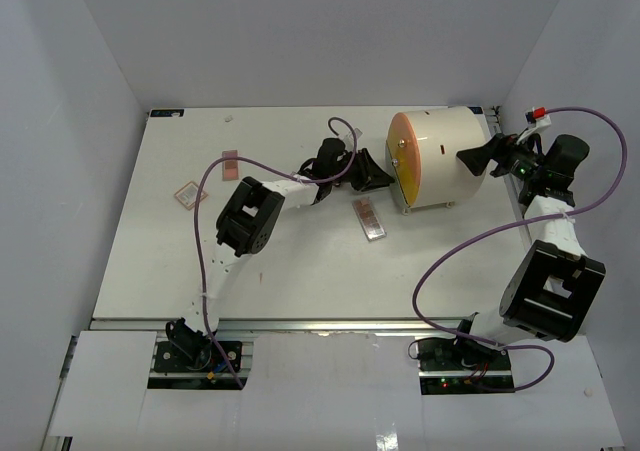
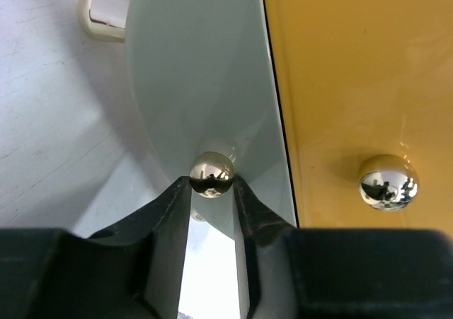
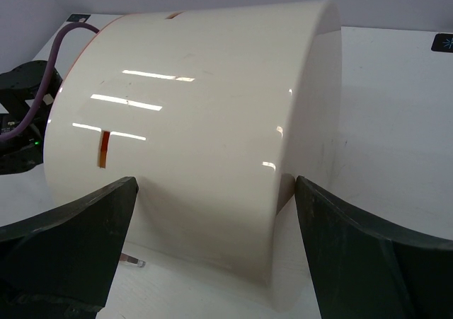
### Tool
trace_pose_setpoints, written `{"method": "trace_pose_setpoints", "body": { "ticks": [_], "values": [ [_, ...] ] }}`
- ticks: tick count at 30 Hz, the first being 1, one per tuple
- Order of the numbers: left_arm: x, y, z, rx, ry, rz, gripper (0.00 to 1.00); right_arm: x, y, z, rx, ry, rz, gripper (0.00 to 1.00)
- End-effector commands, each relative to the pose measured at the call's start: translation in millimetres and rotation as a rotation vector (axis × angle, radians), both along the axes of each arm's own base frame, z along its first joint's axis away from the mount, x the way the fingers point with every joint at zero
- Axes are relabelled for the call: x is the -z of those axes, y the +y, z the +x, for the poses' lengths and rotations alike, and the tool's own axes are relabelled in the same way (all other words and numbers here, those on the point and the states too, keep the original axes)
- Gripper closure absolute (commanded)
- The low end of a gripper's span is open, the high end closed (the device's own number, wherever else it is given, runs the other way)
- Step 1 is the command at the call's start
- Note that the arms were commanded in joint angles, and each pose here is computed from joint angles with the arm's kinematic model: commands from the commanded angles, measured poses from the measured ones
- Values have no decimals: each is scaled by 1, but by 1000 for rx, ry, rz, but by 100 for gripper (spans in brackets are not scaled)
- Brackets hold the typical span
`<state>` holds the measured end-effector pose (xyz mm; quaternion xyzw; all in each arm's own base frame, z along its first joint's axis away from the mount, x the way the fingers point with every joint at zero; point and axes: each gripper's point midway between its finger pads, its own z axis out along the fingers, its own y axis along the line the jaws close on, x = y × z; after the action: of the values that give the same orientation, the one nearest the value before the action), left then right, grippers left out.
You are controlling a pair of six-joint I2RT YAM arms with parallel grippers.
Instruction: Organize the makeup
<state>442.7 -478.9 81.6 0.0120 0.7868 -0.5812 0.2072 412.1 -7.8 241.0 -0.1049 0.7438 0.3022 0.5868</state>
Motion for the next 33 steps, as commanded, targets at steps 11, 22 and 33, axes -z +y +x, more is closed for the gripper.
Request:
{"method": "trace_pose_setpoints", "body": {
  "ticks": [11,22,33],
  "values": [
    [-31,26,0,-14,-58,-32,80,4,-8,0,-14,18,30,2],
    [-34,71,-20,-35,-82,26,78,0,-20,8,11,36,34,2],
    [-55,72,-19,-14,-129,43,40,-33,-21,-13,23,-72,-160,5]
  ]
}}
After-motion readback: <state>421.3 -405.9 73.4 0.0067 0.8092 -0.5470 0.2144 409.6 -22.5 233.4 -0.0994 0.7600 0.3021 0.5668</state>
